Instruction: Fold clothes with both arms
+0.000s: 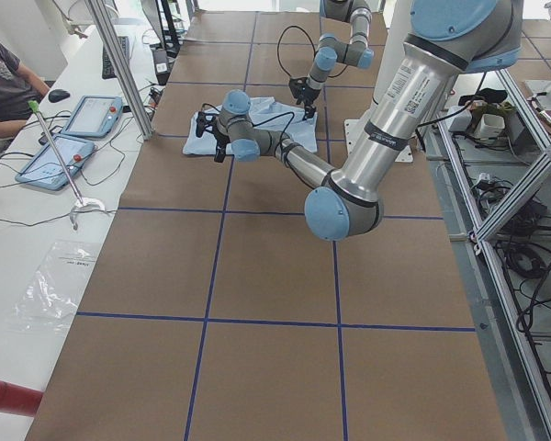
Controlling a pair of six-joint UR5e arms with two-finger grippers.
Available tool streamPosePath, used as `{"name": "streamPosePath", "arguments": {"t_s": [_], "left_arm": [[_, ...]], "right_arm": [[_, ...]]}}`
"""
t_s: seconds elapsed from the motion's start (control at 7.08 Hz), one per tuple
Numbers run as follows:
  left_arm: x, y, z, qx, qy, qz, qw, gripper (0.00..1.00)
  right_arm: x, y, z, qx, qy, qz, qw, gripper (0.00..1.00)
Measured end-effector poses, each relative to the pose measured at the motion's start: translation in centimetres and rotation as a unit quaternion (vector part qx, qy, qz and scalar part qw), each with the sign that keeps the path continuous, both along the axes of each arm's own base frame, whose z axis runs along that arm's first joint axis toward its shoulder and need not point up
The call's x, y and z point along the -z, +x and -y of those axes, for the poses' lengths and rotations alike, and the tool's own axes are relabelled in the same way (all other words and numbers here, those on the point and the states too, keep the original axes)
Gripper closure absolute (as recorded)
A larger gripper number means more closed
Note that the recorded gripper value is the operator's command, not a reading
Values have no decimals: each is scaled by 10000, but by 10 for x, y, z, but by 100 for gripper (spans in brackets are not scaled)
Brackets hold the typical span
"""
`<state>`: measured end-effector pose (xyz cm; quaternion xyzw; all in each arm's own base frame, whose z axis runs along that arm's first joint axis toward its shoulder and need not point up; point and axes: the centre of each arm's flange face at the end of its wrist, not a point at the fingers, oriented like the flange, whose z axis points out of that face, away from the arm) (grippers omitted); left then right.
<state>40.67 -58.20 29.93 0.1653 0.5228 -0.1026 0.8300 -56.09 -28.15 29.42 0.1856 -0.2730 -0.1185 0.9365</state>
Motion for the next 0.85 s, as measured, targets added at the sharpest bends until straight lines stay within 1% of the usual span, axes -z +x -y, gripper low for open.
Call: {"name": "streamPosePath", "arguments": {"t_s": [0.57, 0.85], "left_arm": [[2, 1, -1, 7, -8, -24, 10000, 0], [4, 3, -2, -1, -10, -39, 10000, 0]], "right_arm": [[-13, 8, 8, 200, 91, -174, 9996, 0], [-23, 16, 17, 220, 77, -256, 9994, 0]]}}
